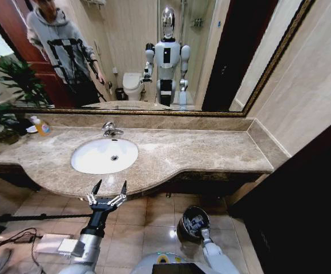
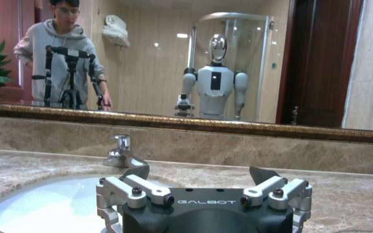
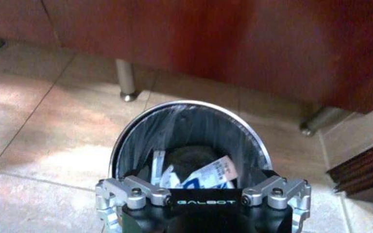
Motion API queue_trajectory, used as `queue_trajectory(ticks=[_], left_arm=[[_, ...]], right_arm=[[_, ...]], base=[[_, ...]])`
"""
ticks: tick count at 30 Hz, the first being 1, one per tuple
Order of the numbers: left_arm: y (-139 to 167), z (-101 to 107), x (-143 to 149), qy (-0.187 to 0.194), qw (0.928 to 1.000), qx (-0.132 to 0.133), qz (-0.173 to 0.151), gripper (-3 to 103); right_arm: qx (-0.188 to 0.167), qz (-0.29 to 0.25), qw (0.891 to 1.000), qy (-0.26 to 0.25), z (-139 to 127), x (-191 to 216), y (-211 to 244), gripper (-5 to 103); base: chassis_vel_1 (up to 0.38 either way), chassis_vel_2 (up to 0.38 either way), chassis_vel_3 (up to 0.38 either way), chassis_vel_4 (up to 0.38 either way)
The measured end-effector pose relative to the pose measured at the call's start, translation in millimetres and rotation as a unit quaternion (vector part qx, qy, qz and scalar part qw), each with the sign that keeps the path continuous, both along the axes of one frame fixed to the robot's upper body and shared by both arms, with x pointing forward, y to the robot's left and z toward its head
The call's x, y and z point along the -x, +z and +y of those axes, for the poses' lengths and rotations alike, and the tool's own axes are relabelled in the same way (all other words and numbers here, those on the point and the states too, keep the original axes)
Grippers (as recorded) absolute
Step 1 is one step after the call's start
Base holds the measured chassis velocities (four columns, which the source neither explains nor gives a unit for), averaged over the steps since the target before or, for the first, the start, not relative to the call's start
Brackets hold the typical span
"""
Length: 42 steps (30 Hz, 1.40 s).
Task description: Pick up the trash from the sink and place it in the trash bin.
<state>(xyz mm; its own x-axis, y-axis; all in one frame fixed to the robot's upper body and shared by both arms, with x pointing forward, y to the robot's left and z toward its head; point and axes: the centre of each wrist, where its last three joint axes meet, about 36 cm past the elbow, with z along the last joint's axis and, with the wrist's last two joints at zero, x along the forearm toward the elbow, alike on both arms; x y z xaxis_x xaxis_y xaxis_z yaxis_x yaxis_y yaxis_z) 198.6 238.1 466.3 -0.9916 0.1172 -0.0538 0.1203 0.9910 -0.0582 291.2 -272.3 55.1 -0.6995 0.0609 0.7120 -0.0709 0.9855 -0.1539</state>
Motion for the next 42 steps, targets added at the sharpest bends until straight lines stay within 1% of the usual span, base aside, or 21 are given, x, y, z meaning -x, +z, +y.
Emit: queue_trajectory(ticks=[3, 4, 6, 7, 8, 11, 13, 15, 16, 17, 21, 22, 23, 26, 27, 31, 33, 35, 37, 39, 42], left_arm=[[0.0, 0.0, 0.0, 0.0, 1.0, 0.0, 0.0, 100], [0.0, 0.0, 0.0, 0.0, 1.0, 0.0, 0.0, 100], [0.0, 0.0, 0.0, 0.0, 1.0, 0.0, 0.0, 100], [0.0, 0.0, 0.0, 0.0, 1.0, 0.0, 0.0, 100], [0.0, 0.0, 0.0, 0.0, 1.0, 0.0, 0.0, 100], [0.0, 0.0, 0.0, 0.0, 1.0, 0.0, 0.0, 100], [0.0, 0.0, 0.0, 0.0, 1.0, 0.0, 0.0, 100], [0.0, 0.0, 0.0, 0.0, 1.0, 0.0, 0.0, 100], [0.0, 0.0, 0.0, 0.0, 1.0, 0.0, 0.0, 100], [0.0, 0.0, 0.0, 0.0, 1.0, 0.0, 0.0, 100], [0.0, 0.0, 0.0, 0.0, 1.0, 0.0, 0.0, 100], [0.0, 0.0, 0.0, 0.0, 1.0, 0.0, 0.0, 100], [0.0, 0.0, 0.0, 0.0, 1.0, 0.0, 0.0, 100], [0.0, 0.0, 0.0, 0.0, 1.0, 0.0, 0.0, 100], [0.0, 0.0, 0.0, 0.0, 1.0, 0.0, 0.0, 100], [0.0, 0.0, 0.0, 0.0, 1.0, 0.0, 0.0, 100], [0.0, 0.0, 0.0, 0.0, 1.0, 0.0, 0.0, 100], [0.0, 0.0, 0.0, 0.0, 1.0, 0.0, 0.0, 100], [0.0, 0.0, 0.0, 0.0, 1.0, 0.0, 0.0, 100], [0.0, 0.0, 0.0, 0.0, 1.0, 0.0, 0.0, 100], [0.0, 0.0, 0.0, 0.0, 1.0, 0.0, 0.0, 100]], right_arm=[[-0.006, -0.028, 1.0, -0.004, -9.3, 4.7, 21.6, 100], [-0.006, -0.028, 1.0, -0.004, -9.3, 4.7, 21.6, 100], [-0.018, -0.051, 0.999, -0.005, -20.4, 7.0, 47.3, 100], [-0.018, -0.051, 0.999, -0.005, -20.4, 7.0, 47.3, 100], [-0.029, -0.077, 0.997, -0.006, -26.6, 8.3, 67.5, 100], [-0.035, -0.117, 0.992, -0.014, -38.0, 11.4, 96.1, 100], [-0.043, -0.129, 0.99, -0.022, -39.4, 11.8, 106.2, 100], [-0.074, -0.175, 0.981, -0.049, -40.7, 12.9, 140.7, 100], [-0.079, -0.193, 0.977, -0.053, -41.2, 14.2, 153.5, 100], [-0.079, -0.193, 0.977, -0.053, -41.2, 14.2, 153.5, 100], [-0.095, -0.269, 0.956, -0.07, -31.5, 22.4, 216.1, 100], [-0.095, -0.269, 0.956, -0.07, -31.5, 22.4, 216.1, 100], [-0.096, -0.279, 0.953, -0.07, -29.1, 24.5, 226.1, 100], [-0.097, -0.328, 0.937, -0.07, -19.4, 29.1, 276.1, 100], [-0.097, -0.328, 0.937, -0.07, -19.4, 29.1, 276.1, 100], [-0.096, -0.366, 0.923, -0.064, -13.2, 36.3, 325.6, 100], [-0.098, -0.373, 0.921, -0.061, -11.3, 38.2, 336.1, 100], [-0.106, -0.394, 0.912, -0.049, -2.4, 43.2, 365.9, 100], [-0.108, -0.397, 0.91, -0.046, -0.9, 43.8, 369.8, 100], [-0.117, -0.417, 0.901, -0.02, 8.7, 44.4, 395.4, 100], [-0.125, -0.424, 0.897, -0.011, 16.6, 41.3, 412.7, 100]], base=[[0.0, 0.0, 0.0, 0.0], [0.0, 0.0, 0.0, 0.0], [0.0, 0.0, 0.0, 0.0], [0.0, 0.0, 0.0, 0.0], [0.0, 0.0, 0.0, 0.0], [0.0, 0.0, 0.0, 0.0], [0.0, 0.0, 0.0, 0.0], [0.0, 0.0, 0.0, 0.0], [0.0, 0.0, 0.0, 0.0], [0.0, 0.0, 0.0, 0.0], [0.0, 0.0, 0.0, 0.0], [0.0, 0.0, 0.0, 0.0], [0.0, 0.0, 0.0, 0.0], [0.0, 0.0, 0.0, 0.0], [0.0, 0.0, 0.0, 0.0], [0.0, 0.0, 0.0, 0.0], [0.0, 0.0, 0.0, 0.0], [0.0, 0.0, 0.0, 0.0], [0.0, 0.0, 0.0, 0.0], [0.0, 0.0, 0.0, 0.0], [0.0, 0.0, 0.0, 0.0]])
